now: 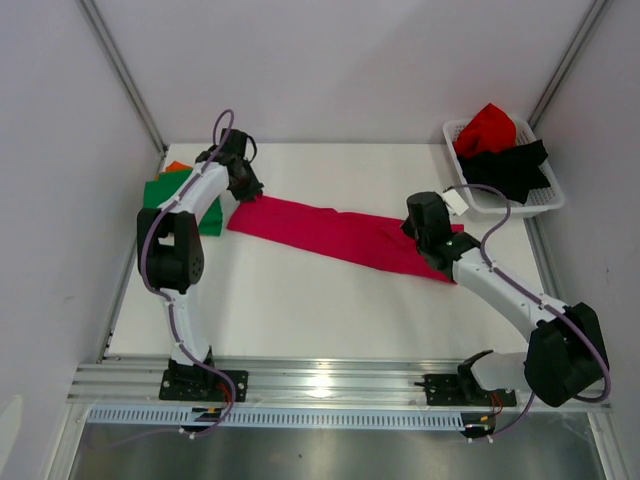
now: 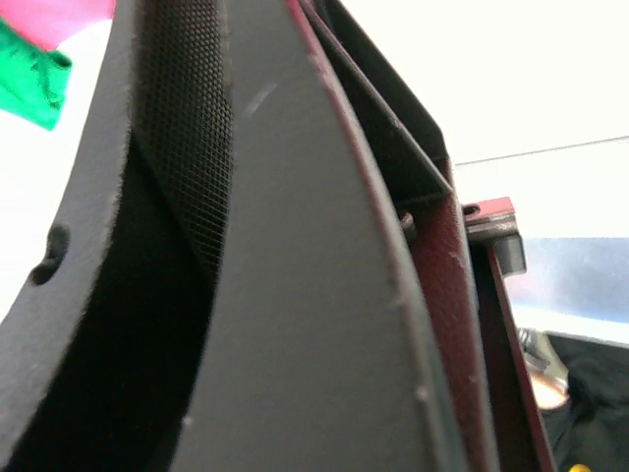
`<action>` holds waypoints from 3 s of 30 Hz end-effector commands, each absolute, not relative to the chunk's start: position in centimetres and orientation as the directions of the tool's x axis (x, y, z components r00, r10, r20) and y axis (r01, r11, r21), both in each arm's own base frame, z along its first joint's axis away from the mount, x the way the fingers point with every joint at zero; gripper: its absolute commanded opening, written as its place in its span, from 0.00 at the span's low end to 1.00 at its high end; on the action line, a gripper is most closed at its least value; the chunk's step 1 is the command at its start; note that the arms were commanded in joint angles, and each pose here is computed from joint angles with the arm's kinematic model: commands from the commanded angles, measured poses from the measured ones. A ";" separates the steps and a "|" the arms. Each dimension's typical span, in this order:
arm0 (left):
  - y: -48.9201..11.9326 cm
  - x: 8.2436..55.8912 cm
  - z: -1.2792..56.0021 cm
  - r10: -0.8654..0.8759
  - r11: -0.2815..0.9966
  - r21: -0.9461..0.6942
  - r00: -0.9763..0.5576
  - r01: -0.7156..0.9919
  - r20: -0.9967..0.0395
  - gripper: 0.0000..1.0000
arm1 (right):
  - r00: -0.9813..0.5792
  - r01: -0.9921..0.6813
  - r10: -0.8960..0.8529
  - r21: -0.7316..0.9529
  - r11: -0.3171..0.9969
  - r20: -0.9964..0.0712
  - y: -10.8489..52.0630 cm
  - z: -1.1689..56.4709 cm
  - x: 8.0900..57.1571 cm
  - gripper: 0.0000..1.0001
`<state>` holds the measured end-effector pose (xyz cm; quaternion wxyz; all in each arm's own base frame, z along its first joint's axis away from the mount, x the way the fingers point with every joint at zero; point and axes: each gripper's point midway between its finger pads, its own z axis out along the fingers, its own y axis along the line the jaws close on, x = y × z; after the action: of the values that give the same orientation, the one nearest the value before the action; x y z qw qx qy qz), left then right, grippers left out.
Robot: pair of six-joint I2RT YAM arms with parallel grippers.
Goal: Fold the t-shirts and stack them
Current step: Fold the other side of the tshirt into a rectangle
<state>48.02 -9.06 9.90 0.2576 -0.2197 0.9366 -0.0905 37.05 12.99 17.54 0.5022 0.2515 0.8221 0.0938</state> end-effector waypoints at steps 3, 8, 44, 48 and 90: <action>-9.5 47.7 10.7 -0.442 0.894 -0.292 -0.776 -0.340 -0.450 0.25 | -0.453 0.371 0.488 0.341 0.864 -0.746 12.9 12.7 35.3 0.23; -9.4 47.6 10.5 -0.440 0.895 -0.287 -0.779 -0.342 -0.446 0.25 | -0.556 0.367 0.382 0.194 0.910 -0.738 13.6 7.8 36.6 0.23; -9.0 47.3 7.6 -0.415 0.908 -0.233 -0.812 -0.347 -0.410 0.25 | -0.621 0.382 0.241 -0.019 0.924 -0.746 13.1 4.9 41.8 0.23; -9.3 47.1 6.7 -0.418 0.906 -0.241 -0.819 -0.348 -0.393 0.25 | -0.605 0.380 0.238 -0.013 0.925 -0.760 12.9 6.3 42.3 0.23; -9.8 46.6 6.5 -0.404 0.910 -0.267 -0.828 -0.318 -0.389 0.24 | -0.507 0.446 0.254 0.001 0.895 -0.824 9.8 11.2 46.6 0.23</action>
<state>46.20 -9.22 4.84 0.2037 -0.2066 0.9536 -0.0808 47.78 9.65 6.38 0.4145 0.1813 0.8831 -0.1244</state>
